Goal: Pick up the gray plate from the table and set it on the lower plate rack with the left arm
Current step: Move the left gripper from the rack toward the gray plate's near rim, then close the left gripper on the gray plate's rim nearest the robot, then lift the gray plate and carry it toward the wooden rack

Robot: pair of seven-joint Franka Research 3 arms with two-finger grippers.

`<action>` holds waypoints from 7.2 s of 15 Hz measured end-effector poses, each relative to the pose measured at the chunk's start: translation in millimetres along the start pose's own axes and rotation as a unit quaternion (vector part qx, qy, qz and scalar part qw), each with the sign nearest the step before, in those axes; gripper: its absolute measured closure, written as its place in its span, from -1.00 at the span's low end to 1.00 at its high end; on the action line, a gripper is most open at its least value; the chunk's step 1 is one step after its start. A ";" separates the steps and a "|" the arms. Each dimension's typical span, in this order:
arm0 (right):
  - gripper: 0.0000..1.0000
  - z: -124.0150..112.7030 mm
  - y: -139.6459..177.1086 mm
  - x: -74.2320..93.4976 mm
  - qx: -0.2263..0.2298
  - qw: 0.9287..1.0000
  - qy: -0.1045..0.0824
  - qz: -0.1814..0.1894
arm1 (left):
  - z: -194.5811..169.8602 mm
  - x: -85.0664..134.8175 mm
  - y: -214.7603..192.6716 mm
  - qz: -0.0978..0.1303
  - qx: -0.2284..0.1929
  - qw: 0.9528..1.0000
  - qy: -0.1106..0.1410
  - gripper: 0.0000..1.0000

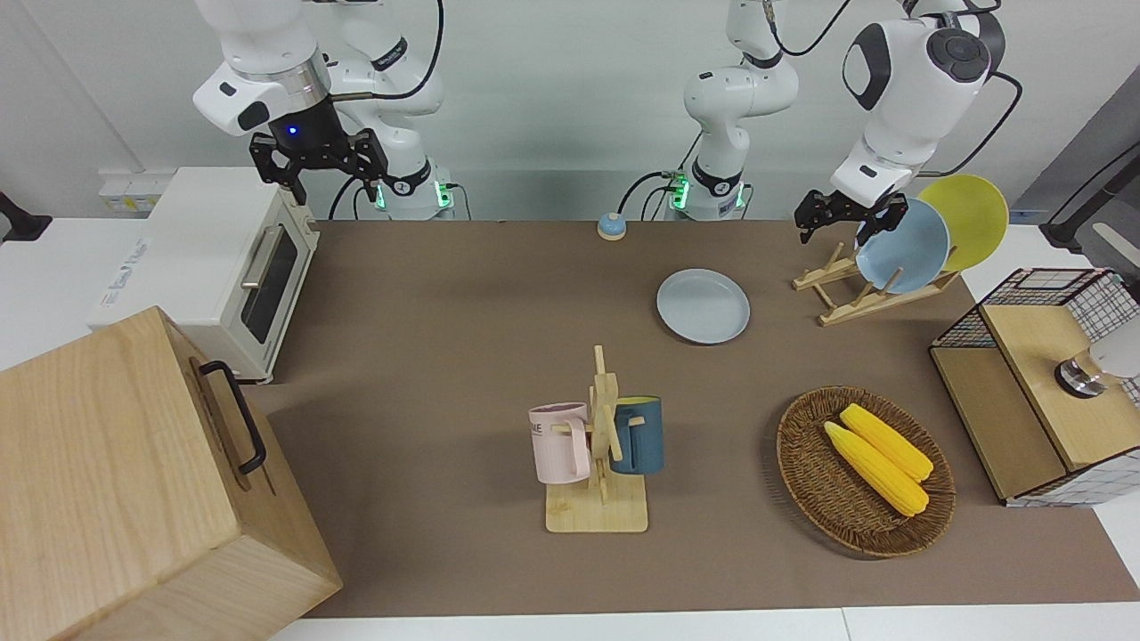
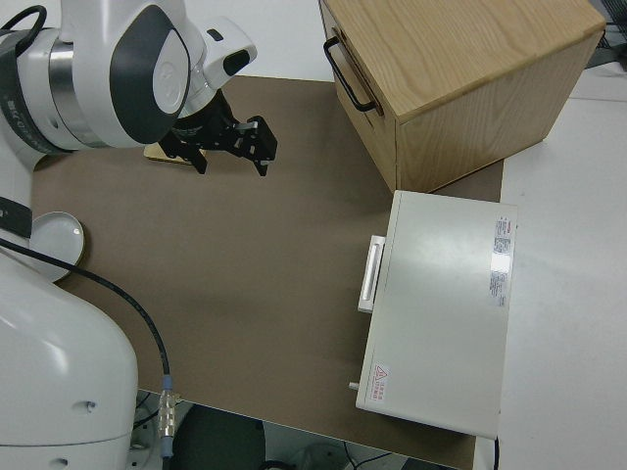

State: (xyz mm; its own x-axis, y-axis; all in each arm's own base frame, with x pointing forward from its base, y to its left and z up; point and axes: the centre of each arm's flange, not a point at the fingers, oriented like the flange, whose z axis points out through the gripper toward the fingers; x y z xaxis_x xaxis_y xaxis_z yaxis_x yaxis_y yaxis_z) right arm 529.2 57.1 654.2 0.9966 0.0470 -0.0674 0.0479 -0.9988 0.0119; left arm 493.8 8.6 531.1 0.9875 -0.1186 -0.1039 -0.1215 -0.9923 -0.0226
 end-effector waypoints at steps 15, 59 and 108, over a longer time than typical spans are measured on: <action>-0.98 0.0 0.0 0.0 0.000 1.000 0.000 0.000 | 6.1 2.1 16.7 0.016 0.002 1.000 -0.007 -0.99; -0.98 0.0 0.0 0.0 0.000 1.000 0.000 0.000 | 250.5 -18.4 78.0 -0.035 -0.043 0.998 0.029 0.72; -0.98 0.0 0.0 0.0 0.000 1.000 0.000 0.000 | 1.9 -21.0 -21.6 -0.066 0.047 0.997 -0.010 1.00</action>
State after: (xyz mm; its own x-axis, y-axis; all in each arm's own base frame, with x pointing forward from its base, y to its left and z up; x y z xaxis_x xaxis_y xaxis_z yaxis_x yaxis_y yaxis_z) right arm 529.2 57.1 654.2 0.9966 0.0470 -0.0674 0.0479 -0.9988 0.0119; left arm 475.4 32.6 531.8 0.9935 0.0142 -0.1126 -0.0007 -0.9914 -0.1309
